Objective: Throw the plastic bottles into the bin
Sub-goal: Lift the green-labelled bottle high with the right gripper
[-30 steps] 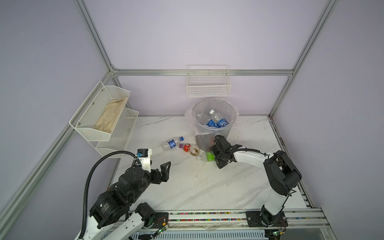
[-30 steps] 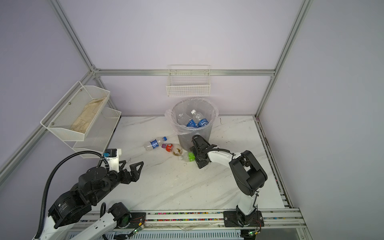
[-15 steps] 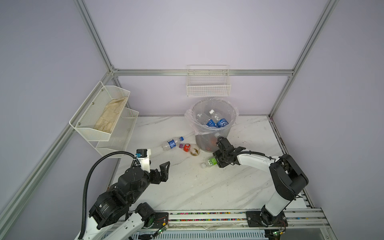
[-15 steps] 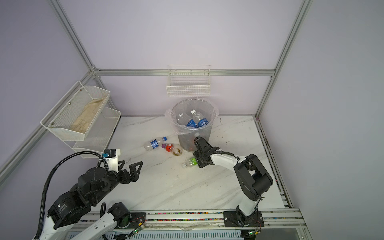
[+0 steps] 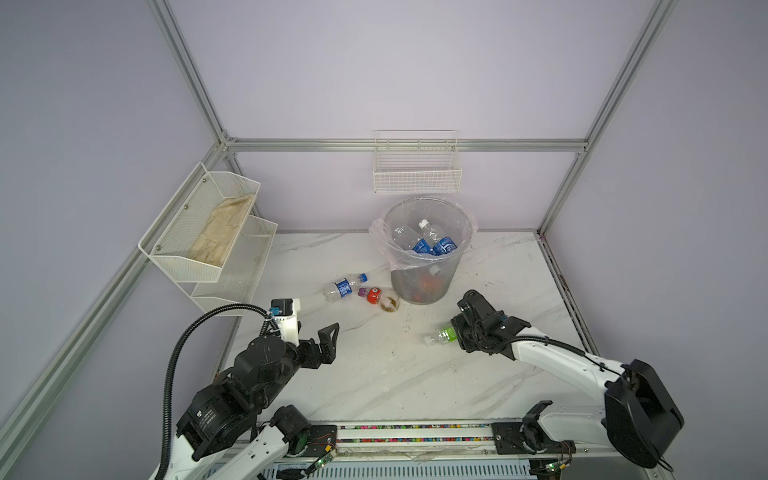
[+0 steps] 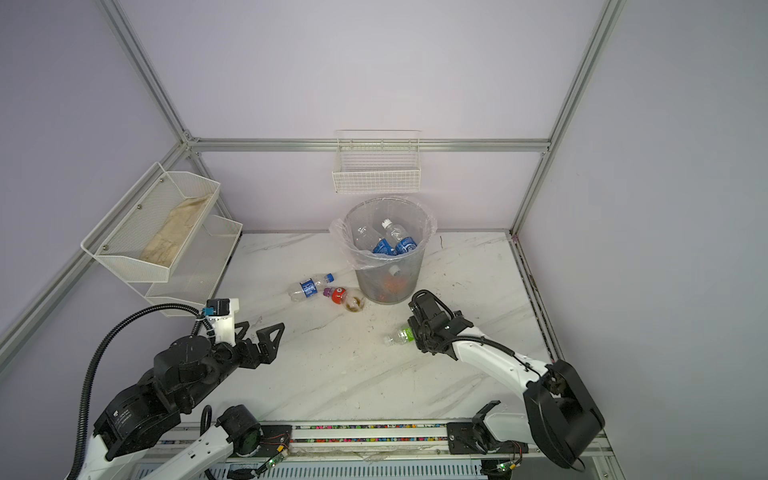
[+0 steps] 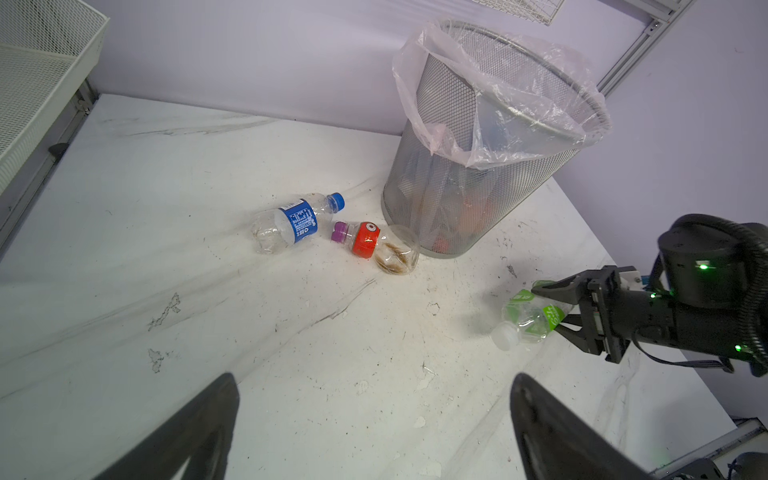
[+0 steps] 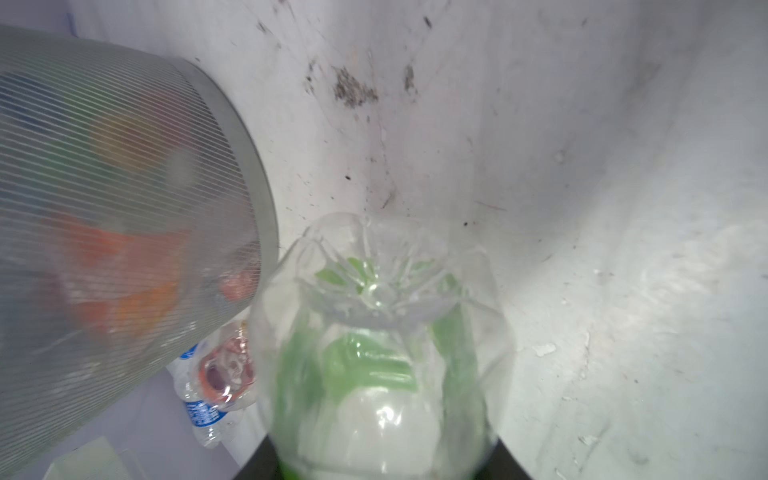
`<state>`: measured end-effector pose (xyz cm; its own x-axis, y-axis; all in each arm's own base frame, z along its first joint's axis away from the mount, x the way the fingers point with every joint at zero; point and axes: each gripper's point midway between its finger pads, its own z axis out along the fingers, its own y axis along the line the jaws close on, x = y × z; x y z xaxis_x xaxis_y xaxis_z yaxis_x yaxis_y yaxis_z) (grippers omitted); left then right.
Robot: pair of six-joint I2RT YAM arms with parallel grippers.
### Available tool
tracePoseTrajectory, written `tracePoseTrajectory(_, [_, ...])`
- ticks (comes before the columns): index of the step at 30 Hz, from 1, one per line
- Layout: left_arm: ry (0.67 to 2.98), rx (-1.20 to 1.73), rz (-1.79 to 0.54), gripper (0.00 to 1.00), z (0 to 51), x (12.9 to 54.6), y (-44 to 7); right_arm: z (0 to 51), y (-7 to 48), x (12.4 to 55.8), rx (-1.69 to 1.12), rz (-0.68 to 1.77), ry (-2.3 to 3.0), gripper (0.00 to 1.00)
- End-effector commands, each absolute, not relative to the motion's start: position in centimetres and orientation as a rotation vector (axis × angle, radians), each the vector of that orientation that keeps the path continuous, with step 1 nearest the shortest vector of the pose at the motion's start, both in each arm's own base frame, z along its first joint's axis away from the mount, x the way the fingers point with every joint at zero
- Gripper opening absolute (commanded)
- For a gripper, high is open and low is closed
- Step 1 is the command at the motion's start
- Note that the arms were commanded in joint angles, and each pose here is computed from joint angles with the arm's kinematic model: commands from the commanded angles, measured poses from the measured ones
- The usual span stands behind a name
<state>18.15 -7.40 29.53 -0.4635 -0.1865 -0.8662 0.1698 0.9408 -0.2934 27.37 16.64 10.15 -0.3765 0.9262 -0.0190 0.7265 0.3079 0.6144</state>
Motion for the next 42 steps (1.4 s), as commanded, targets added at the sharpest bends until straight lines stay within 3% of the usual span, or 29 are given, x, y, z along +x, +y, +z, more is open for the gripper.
tracePoseTrajectory(1, [2.026,-0.031,-0.415,1.0,28.8,18.3,-7.5,13.8,13.5,27.4,1.553,0.735,1.988,0.04])
tracePoseTrajectory(5, [2.024,-0.03,-0.42,1.0,28.9,18.3,-7.5,22.1,11.5,27.8,1.353,0.741,1.896,0.05])
tracePoseTrajectory(9, [2.028,-0.026,-0.419,1.0,28.9,18.4,-7.6,36.6,14.2,29.8,0.708,0.811,1.844,0.04])
tracePoseTrajectory(12, [2.032,-0.025,-0.429,1.0,28.8,18.5,-7.9,45.0,15.7,28.9,0.42,0.833,1.784,0.0])
tracePoseTrajectory(17, [2.029,-0.027,-0.442,1.0,29.0,18.7,-8.2,53.9,16.7,26.2,0.129,0.866,1.659,0.0])
tracePoseTrajectory(23, [2.023,-0.029,-0.446,1.0,29.4,18.7,-8.2,57.0,16.4,24.7,0.016,0.843,1.624,0.0])
tracePoseTrajectory(42, [2.03,-0.032,-0.461,1.0,29.8,19.5,-9.1,58.5,15.4,23.9,-0.042,0.761,1.584,0.0])
